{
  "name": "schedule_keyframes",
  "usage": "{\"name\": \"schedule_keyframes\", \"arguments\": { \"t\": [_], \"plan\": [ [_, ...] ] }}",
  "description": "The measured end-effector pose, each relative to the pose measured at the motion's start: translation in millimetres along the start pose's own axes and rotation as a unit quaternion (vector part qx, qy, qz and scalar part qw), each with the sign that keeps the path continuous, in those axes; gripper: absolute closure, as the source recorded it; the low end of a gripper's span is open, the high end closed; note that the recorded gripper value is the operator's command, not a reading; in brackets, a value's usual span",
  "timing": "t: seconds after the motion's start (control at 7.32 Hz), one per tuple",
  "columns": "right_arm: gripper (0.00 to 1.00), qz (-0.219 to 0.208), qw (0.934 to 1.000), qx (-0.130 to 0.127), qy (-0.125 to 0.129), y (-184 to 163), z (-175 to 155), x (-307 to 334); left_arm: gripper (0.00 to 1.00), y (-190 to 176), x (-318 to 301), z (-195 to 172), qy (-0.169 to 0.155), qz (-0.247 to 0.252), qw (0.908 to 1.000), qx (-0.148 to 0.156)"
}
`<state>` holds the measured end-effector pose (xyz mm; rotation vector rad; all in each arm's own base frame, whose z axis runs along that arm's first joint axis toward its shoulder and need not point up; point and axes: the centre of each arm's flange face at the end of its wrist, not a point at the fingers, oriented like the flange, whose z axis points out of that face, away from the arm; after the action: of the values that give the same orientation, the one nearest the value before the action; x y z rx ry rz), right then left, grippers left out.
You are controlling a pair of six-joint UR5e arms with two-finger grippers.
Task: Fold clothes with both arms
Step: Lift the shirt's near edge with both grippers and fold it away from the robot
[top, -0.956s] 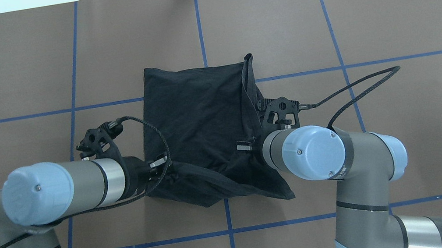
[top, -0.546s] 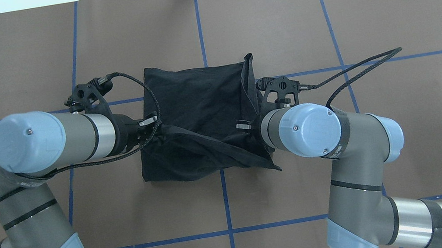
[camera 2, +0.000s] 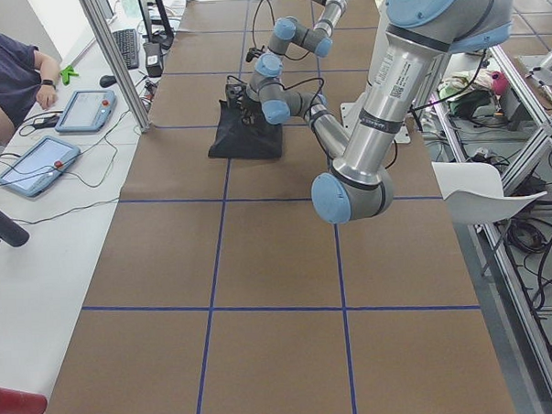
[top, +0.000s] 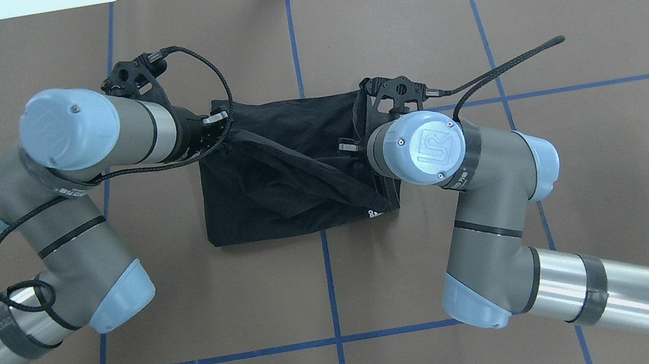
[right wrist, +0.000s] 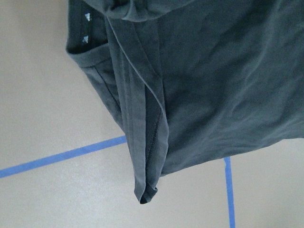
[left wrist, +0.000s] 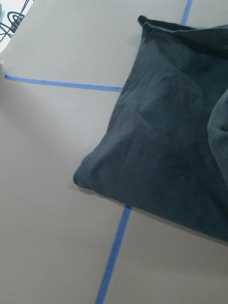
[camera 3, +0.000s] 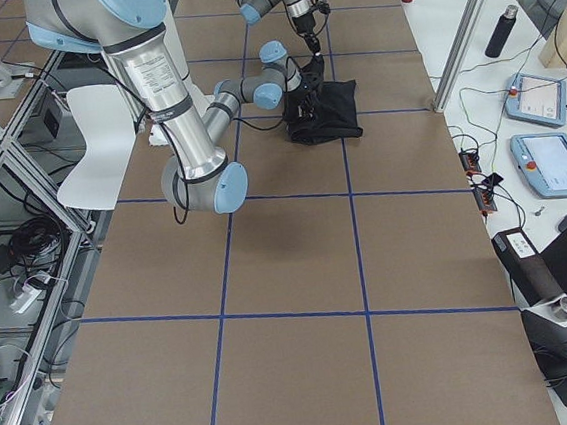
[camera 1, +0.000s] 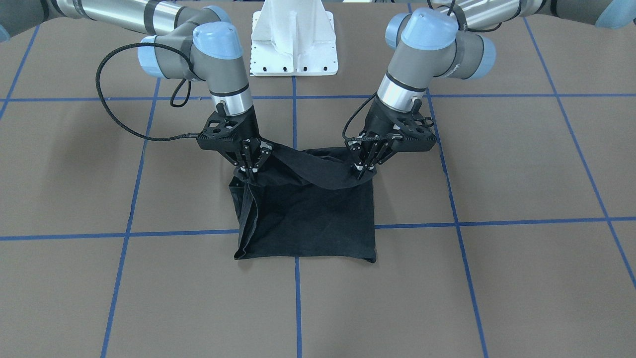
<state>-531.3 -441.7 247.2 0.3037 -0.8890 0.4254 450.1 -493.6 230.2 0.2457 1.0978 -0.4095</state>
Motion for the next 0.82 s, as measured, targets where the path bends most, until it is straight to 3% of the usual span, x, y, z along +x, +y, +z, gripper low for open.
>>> {"name": "schedule_keyframes", "arguments": {
  "t": [0.82],
  "plan": [
    [1.00,-0.008,0.9993,0.010,0.036,-27.8,43.1,-19.3,1.00,-85.0,15.9,86.2,-0.076,0.046,0.9957,0.026]
  ]
}}
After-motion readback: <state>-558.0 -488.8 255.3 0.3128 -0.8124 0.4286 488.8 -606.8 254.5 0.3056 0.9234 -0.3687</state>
